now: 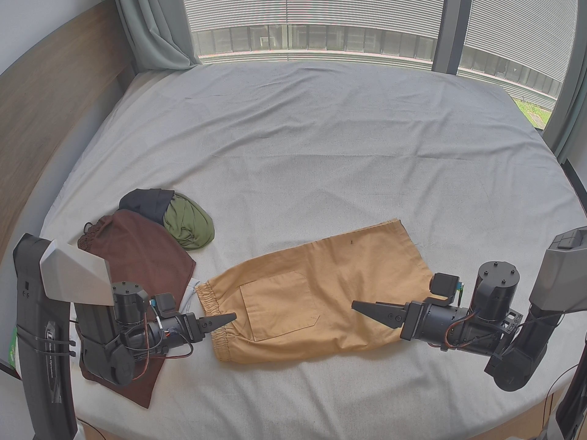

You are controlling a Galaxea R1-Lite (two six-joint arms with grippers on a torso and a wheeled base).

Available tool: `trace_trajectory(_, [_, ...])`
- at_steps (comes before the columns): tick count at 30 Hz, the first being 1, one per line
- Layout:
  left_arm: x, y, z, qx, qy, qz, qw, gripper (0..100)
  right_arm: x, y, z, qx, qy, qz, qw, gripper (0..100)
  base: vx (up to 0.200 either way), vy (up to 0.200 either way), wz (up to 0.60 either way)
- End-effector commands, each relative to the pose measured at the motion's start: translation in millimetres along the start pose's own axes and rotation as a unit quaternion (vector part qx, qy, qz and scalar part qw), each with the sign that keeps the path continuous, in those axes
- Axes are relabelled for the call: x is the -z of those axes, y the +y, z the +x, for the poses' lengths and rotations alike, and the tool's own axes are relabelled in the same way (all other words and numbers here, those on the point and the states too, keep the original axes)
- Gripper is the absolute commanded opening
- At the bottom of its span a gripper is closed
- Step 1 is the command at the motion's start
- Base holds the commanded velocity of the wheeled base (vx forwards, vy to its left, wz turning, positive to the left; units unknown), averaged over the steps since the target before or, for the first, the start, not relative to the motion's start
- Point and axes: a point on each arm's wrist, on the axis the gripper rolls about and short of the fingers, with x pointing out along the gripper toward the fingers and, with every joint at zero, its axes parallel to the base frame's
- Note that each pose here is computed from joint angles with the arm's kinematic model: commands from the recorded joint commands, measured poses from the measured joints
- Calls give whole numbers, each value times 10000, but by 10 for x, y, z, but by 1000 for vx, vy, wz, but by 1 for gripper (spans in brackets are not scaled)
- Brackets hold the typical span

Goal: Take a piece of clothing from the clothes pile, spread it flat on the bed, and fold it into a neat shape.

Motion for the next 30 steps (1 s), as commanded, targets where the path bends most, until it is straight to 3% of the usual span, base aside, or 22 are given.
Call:
trace_trajectory(1, [42, -26, 53, -16, 48, -18, 10000, 100, 4, -5, 3, 4, 8, 2, 10000, 100, 0, 0, 0])
trace_trajectory(15, [135, -23, 149, -221, 81, -113, 9997, 100, -5, -6, 7, 3, -18, -6, 10000, 100, 0, 0, 0])
trace_trajectory(21, [134, -89, 232, -378, -70, -292, 9988, 100, 1, -7, 10, 6, -2, -1, 10000, 100, 0, 0, 0])
trace_trajectory(22, [97, -100, 276, -503, -253, -313, 9979, 100, -2, -4, 8, 2, -8, -4, 10000, 100, 0, 0, 0])
trace_trajectory(30, [94, -114, 301, -516, -296, -349, 9976, 100, 1, -7, 10, 6, -2, -1, 10000, 100, 0, 0, 0])
